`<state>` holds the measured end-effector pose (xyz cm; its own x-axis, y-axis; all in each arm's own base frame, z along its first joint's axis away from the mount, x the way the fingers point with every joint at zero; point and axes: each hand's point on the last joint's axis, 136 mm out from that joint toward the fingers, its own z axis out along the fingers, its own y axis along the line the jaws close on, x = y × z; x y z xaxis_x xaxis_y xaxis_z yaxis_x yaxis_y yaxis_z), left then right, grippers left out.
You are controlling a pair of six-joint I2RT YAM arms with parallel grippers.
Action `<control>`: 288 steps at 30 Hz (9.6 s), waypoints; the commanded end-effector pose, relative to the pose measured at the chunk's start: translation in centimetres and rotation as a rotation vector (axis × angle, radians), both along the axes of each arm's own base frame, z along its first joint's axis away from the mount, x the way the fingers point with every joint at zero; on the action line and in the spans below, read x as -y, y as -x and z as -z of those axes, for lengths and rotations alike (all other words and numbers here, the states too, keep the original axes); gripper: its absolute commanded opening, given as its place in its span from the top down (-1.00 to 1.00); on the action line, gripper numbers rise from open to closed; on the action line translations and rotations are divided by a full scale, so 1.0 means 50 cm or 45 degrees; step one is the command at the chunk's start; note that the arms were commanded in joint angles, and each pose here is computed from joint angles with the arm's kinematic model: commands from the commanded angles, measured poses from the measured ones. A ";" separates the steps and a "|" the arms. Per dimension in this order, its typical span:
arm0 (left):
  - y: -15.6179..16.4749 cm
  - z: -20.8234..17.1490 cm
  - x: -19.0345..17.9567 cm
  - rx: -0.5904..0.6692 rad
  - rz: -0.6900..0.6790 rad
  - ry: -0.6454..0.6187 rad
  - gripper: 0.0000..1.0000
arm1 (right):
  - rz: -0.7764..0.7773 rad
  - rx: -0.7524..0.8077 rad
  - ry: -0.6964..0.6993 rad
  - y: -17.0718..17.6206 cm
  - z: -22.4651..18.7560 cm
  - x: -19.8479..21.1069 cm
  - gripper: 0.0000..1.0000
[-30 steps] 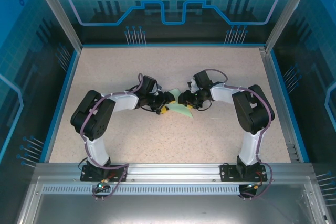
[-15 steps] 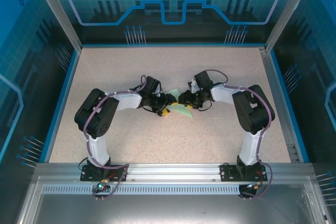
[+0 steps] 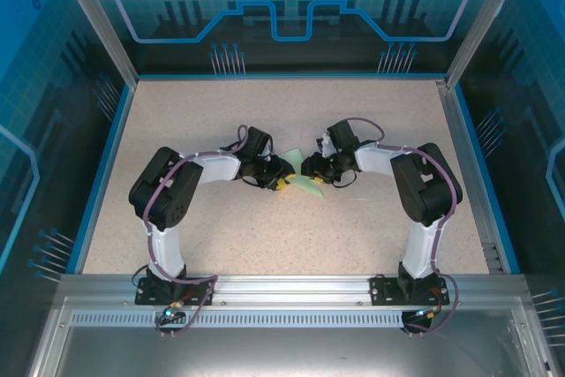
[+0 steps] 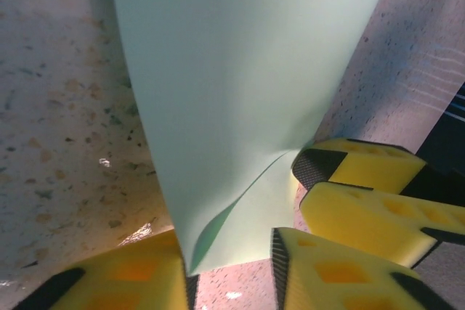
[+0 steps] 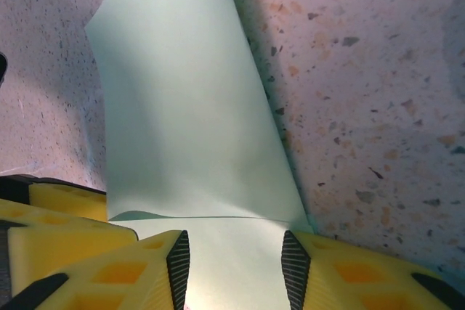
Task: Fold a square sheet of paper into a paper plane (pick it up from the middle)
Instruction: Fold the wing for the fifth time at the center of the table.
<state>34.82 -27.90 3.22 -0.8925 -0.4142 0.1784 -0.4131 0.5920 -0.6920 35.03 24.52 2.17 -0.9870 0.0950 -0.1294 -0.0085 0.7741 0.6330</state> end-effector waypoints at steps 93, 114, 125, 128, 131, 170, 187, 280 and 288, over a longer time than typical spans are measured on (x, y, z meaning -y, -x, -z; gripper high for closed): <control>-0.070 -0.125 -0.107 0.281 -0.047 -0.036 -0.06 | -0.344 0.780 -0.119 0.009 -0.026 -0.068 0.90; -0.058 -0.073 -0.087 0.283 -0.003 -0.023 -0.04 | -0.258 0.325 -0.395 -0.011 -0.010 -0.087 0.94; -0.061 -0.058 -0.082 0.348 0.007 -0.002 0.03 | -0.148 0.162 -0.472 -0.018 -0.006 -0.085 1.00; -0.060 -0.054 -0.082 0.354 0.010 -0.004 0.05 | -0.145 0.138 -0.490 -0.017 -0.007 -0.089 1.00; -0.060 -0.052 -0.078 0.358 0.017 0.000 0.08 | -0.147 0.123 -0.504 -0.016 -0.009 -0.091 1.00; -0.057 -0.003 -0.051 0.340 0.083 0.029 0.43 | -0.127 -0.132 -0.327 0.008 0.069 -0.077 1.00; -0.058 0.026 -0.060 0.284 0.077 -0.034 0.47 | -0.137 -0.145 -0.309 0.010 0.076 -0.077 1.00; -0.028 0.106 -0.100 -0.041 0.019 -0.289 0.68 | -0.382 -0.175 -0.181 0.124 -0.027 -0.010 0.69; -0.027 0.107 -0.099 -0.042 0.022 -0.288 0.68 | -0.384 -0.200 -0.162 0.135 -0.012 -0.007 0.72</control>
<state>37.80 -24.49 1.39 -0.9157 -0.3966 0.0640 -0.3423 0.6869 -0.6411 29.81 25.09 3.21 -0.9838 -0.1776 -0.0230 -0.1356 0.6548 0.7436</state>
